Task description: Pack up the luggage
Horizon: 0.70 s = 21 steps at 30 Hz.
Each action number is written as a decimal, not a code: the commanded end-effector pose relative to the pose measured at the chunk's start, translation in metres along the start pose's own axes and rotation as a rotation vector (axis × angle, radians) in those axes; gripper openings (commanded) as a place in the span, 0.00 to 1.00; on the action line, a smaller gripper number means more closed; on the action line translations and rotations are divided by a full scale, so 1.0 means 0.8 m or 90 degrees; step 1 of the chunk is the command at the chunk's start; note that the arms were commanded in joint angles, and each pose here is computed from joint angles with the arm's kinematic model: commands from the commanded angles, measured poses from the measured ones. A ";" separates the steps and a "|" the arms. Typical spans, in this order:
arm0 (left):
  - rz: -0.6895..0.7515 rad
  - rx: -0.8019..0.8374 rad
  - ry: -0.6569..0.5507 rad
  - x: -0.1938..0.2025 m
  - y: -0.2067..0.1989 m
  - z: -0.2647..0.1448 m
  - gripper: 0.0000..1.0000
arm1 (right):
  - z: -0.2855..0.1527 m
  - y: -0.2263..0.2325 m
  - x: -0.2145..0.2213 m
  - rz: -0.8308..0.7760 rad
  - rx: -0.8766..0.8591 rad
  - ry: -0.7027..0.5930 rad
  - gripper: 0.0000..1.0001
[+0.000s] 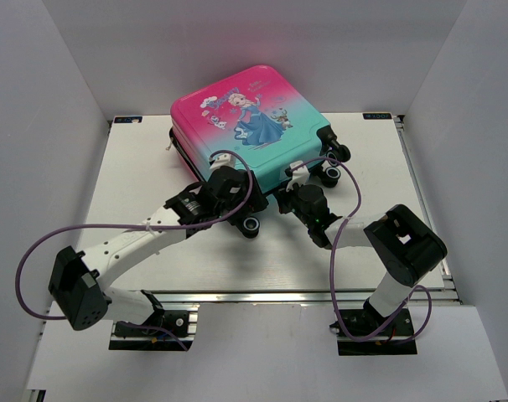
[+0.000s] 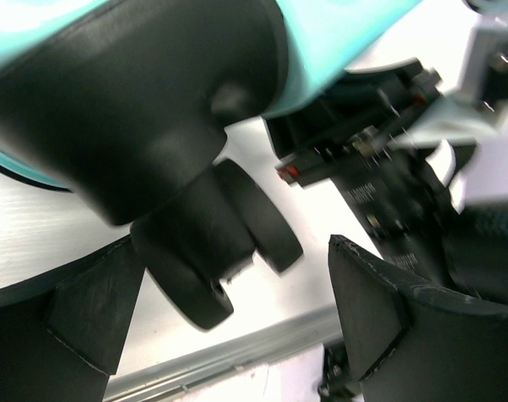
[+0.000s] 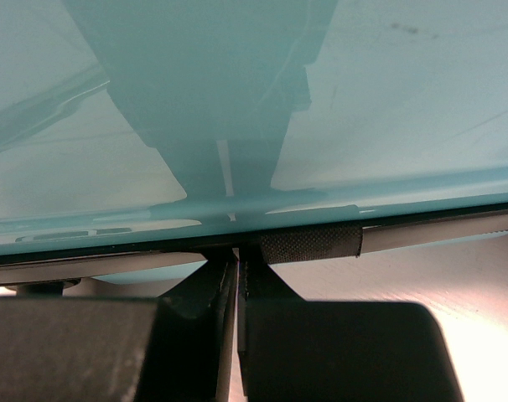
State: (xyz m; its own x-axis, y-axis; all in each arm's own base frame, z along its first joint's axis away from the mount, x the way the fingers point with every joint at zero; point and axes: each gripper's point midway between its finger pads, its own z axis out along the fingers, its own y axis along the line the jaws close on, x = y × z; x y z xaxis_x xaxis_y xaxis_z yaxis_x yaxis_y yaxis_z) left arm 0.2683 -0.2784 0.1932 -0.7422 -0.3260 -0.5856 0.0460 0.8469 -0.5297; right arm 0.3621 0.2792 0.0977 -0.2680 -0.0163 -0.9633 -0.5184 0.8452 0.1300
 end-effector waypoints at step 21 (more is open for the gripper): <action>-0.025 -0.242 -0.052 -0.009 0.065 -0.006 0.00 | -0.013 -0.080 -0.071 0.054 0.228 -0.136 0.00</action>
State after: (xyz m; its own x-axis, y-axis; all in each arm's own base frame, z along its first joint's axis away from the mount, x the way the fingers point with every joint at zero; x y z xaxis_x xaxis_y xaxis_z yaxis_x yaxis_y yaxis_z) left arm 0.2946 -0.2600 0.1851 -0.6514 -0.4164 -0.6342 -0.2117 0.9025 -0.3751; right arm 0.3618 0.2657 0.0979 -0.2493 -0.0014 -0.9684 -0.4481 0.8867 0.1141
